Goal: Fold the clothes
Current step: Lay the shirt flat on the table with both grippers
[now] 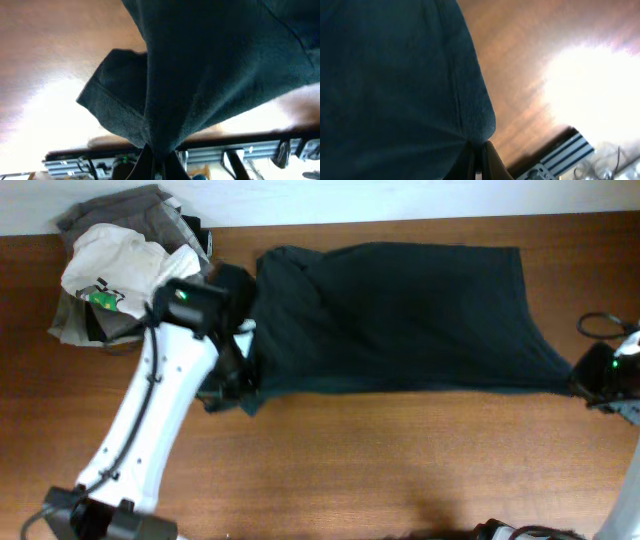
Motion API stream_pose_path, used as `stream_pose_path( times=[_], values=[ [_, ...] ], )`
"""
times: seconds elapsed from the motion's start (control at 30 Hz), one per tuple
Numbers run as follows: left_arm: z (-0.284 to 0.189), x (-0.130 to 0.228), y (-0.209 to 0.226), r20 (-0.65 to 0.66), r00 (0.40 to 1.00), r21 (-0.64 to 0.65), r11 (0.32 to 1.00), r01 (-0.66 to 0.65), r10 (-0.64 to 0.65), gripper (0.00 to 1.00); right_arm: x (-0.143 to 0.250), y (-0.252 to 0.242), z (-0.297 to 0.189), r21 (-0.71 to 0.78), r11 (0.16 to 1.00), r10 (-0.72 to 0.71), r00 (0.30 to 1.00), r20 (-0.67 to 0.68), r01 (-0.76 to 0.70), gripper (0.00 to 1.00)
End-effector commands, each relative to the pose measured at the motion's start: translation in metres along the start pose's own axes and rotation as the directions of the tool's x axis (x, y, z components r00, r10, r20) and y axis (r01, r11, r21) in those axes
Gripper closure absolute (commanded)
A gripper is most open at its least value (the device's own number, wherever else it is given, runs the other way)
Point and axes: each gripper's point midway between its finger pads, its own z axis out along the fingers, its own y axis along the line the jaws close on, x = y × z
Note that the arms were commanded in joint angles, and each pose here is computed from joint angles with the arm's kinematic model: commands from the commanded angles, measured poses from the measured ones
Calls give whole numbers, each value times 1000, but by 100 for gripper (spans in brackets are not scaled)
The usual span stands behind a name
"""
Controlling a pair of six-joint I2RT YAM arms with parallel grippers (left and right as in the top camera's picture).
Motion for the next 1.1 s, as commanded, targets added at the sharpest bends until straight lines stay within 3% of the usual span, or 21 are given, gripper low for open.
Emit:
stream_pose_path(
  times=[0.0, 0.17, 0.43, 0.63, 0.77, 0.93, 1.07],
  values=[
    [11, 40, -17, -57, 998, -17, 1000, 12, -12, 99, 11, -15, 11, 12, 998, 61, 997, -44, -60, 96],
    [19, 76, -38, -139, 990, -4, 1000, -9, 9, 99, 15, -21, 15, 44, 990, 135, 990, -47, -133, 96],
    [-5, 99, -36, -21, 999, 51, 998, 30, -29, 99, 14, -28, 5, 44, 984, 175, 984, 4, -175, 96],
    [44, 133, -23, -201, 978, -9, 999, 53, -54, 98, 19, -30, 4, 50, 980, 191, 982, -4, -190, 96],
    [61, 137, -20, -225, 973, -23, 998, 54, -58, 95, 19, -38, 3, 94, 970, 226, 974, 15, -226, 96],
    [63, 131, -23, -200, 979, -6, 999, 37, -37, 73, 17, -51, 1, 163, 946, 275, 960, 55, -280, 96],
    [65, 113, -33, -130, 991, 37, 999, 28, -23, 76, 16, -51, 1, 162, 946, 275, 960, 56, -281, 96]
  ],
)
